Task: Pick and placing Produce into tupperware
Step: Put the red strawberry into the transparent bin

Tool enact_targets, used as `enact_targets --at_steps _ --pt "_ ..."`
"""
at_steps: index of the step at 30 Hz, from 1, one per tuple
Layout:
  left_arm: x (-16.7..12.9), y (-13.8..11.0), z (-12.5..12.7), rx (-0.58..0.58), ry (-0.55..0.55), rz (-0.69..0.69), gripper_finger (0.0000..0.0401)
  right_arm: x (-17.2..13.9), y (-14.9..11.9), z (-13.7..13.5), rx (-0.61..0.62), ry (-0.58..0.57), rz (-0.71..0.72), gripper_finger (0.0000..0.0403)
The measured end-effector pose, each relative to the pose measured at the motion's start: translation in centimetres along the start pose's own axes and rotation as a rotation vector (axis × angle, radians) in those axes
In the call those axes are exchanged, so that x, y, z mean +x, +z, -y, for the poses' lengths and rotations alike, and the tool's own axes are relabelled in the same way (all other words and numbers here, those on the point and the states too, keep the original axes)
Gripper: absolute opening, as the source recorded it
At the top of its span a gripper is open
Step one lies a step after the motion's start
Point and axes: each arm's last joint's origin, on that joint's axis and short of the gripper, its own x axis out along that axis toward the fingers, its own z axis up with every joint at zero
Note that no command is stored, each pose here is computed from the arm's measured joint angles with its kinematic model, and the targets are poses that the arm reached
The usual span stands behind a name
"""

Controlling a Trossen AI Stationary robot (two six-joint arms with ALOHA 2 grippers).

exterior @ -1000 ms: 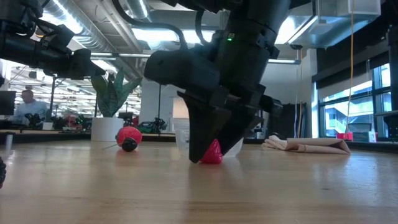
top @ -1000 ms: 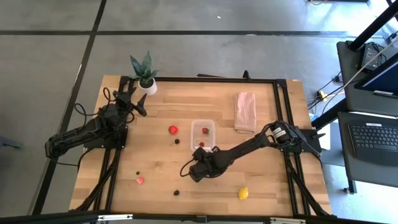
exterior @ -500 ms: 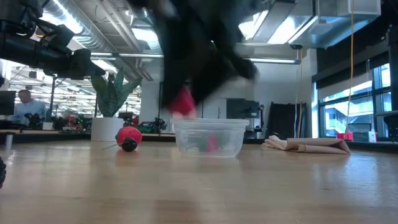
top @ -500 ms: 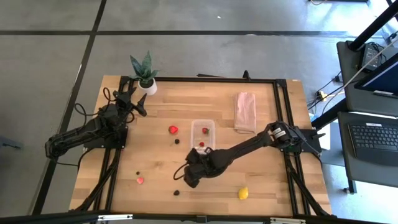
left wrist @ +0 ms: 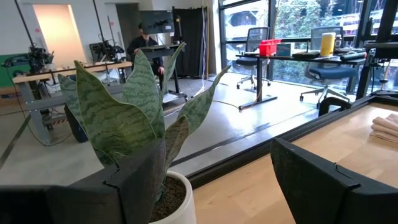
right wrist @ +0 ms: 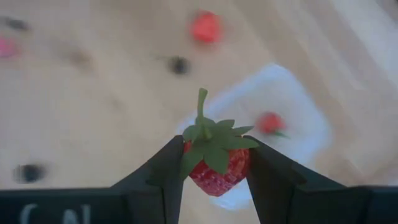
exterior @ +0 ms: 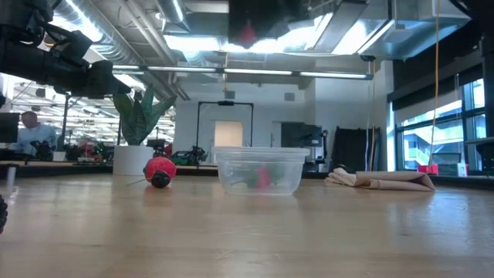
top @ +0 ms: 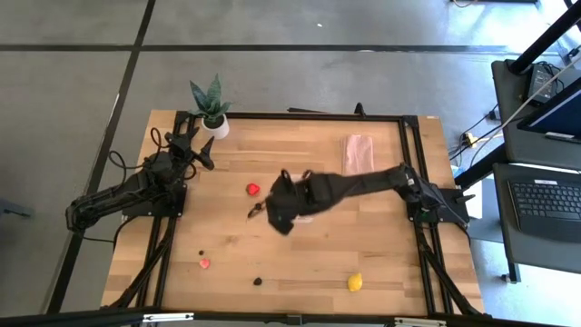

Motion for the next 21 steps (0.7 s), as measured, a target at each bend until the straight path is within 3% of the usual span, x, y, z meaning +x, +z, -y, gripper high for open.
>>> enact_targets --at_steps 3,9,16,21 --pt "0.0 0.0 0.0 0.0 0.0 0.0 0.0285 1.3 1.0 2.1 0.032 -0.048 -0.055 0.0146" --pt "0.0 0.0 0.0 0.0 0.0 0.0 0.0285 6.1 1.6 4.0 0.044 -0.007 -0.168 0.0155" --pt "0.0 0.0 0.0 0.0 0.0 0.0 0.0285 12.4 -1.1 4.7 0.038 0.033 -0.291 0.0145" --pt "0.0 0.0 0.0 0.0 0.0 0.0 0.0285 14.8 -2.6 4.7 0.051 0.069 -0.311 0.0159"
